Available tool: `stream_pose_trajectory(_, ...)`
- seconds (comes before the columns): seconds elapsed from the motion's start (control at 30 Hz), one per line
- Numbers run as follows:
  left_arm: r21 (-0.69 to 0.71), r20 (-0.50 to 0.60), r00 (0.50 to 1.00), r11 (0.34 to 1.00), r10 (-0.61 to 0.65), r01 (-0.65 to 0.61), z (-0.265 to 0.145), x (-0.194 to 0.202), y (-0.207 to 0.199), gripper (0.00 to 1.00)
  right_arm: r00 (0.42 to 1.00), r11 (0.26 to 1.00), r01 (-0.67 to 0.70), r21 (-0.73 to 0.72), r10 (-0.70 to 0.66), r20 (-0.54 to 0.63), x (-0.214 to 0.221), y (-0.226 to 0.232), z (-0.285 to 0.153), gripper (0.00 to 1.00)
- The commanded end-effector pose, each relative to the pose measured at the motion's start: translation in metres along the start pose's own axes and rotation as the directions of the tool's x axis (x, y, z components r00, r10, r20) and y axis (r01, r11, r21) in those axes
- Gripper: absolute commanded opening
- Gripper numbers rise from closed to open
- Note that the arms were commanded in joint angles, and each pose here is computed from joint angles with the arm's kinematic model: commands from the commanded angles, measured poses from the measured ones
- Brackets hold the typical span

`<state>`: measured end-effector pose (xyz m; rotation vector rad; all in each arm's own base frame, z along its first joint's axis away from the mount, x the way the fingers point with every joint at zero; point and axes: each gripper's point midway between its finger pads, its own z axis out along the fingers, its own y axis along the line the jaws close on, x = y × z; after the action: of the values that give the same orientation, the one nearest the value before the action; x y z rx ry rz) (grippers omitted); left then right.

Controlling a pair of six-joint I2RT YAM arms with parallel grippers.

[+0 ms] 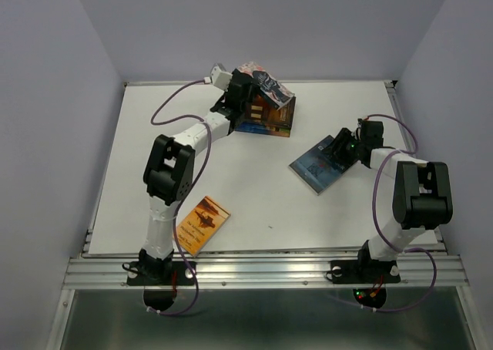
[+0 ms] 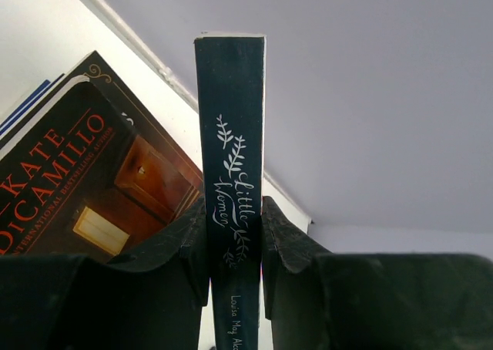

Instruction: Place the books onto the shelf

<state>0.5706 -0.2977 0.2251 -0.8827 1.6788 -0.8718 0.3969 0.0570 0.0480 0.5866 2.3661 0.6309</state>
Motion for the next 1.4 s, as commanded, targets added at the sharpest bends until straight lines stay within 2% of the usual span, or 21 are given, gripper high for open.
stream_pose_trajectory(0.0,0.213,0.182,0.937,0.943,-0.297,0.257,-0.017,-0.057,-0.086,0.0,0.995,0.992,-0.016,0.122,0.027,-0.094,0.03,-0.036,-0.002,0.56)
stream_pose_trajectory(0.07,0.21,0.175,0.931,0.936,-0.32,0.282,-0.017,-0.051,-0.084,0.0,0.995,0.992,-0.015,0.124,0.026,-0.094,0.03,-0.037,-0.001,0.56)
stream_pose_trajectory(0.23,0.156,0.291,0.905,0.948,-0.312,0.277,-0.03,-0.049,-0.067,0.0,0.995,0.991,-0.014,0.131,0.027,-0.092,0.03,-0.039,-0.001,0.56)
stream_pose_trajectory(0.37,0.116,0.267,0.905,0.943,-0.332,0.312,-0.026,-0.029,-0.043,0.0,0.995,0.991,-0.012,0.132,0.025,-0.097,0.031,-0.039,-0.001,0.56)
stream_pose_trajectory(0.5,0.089,0.224,0.919,0.946,-0.325,0.313,-0.012,-0.009,-0.037,0.0,0.994,0.992,-0.012,0.122,0.025,-0.104,0.033,-0.038,-0.001,0.56)
stream_pose_trajectory(0.73,0.0,0.23,0.928,0.954,-0.292,0.3,-0.011,0.006,-0.016,0.01,0.995,0.993,-0.006,0.121,0.018,-0.098,0.032,-0.037,-0.003,0.58)
stream_pose_trajectory(0.77,-0.008,0.241,0.927,0.954,-0.288,0.298,-0.012,0.006,-0.013,0.06,0.995,0.993,-0.007,0.119,0.019,-0.098,0.032,-0.037,-0.003,0.59)
stream_pose_trajectory(0.8,-0.026,0.248,0.927,0.955,-0.28,0.296,-0.013,0.008,-0.008,0.19,0.995,0.994,-0.007,0.111,0.018,-0.102,0.032,-0.035,-0.002,0.59)
stream_pose_trajectory(0.87,-0.033,0.244,0.927,0.953,-0.283,0.3,-0.016,0.012,-0.005,0.35,0.994,0.994,-0.009,0.108,0.021,-0.107,0.033,-0.035,-0.002,0.59)
stream_pose_trajectory(0.9,-0.038,0.237,0.931,0.955,-0.279,0.295,-0.017,0.013,-0.005,0.49,0.994,0.994,-0.009,0.109,0.021,-0.11,0.034,-0.036,-0.001,0.59)
stream_pose_trajectory(1.0,-0.071,0.223,0.94,0.957,-0.259,0.28,-0.021,0.016,0.001,0.67,0.994,0.994,-0.007,0.108,0.019,-0.109,0.034,-0.036,-0.002,0.59)
stream_pose_trajectory(1.03,-0.075,0.212,0.943,0.958,-0.256,0.276,-0.022,0.017,0.001,0.77,0.995,0.994,-0.006,0.106,0.017,-0.102,0.031,-0.034,-0.002,0.59)
stream_pose_trajectory(1.13,-0.094,0.174,0.957,0.963,-0.233,0.252,-0.03,0.021,0.002,0.88,0.995,0.995,-0.002,0.099,0.012,-0.095,0.03,-0.032,-0.004,0.59)
stream_pose_trajectory(1.23,-0.111,0.147,0.966,0.967,-0.214,0.231,-0.036,0.022,0.003,0.93,0.996,0.996,0.002,0.093,0.007,-0.088,0.028,-0.03,-0.005,0.59)
stream_pose_trajectory(1.37,-0.137,0.121,0.974,0.969,-0.191,0.207,-0.044,0.023,0.003,0.95,0.997,0.996,0.007,0.09,0.001,-0.081,0.027,-0.029,-0.007,0.59)
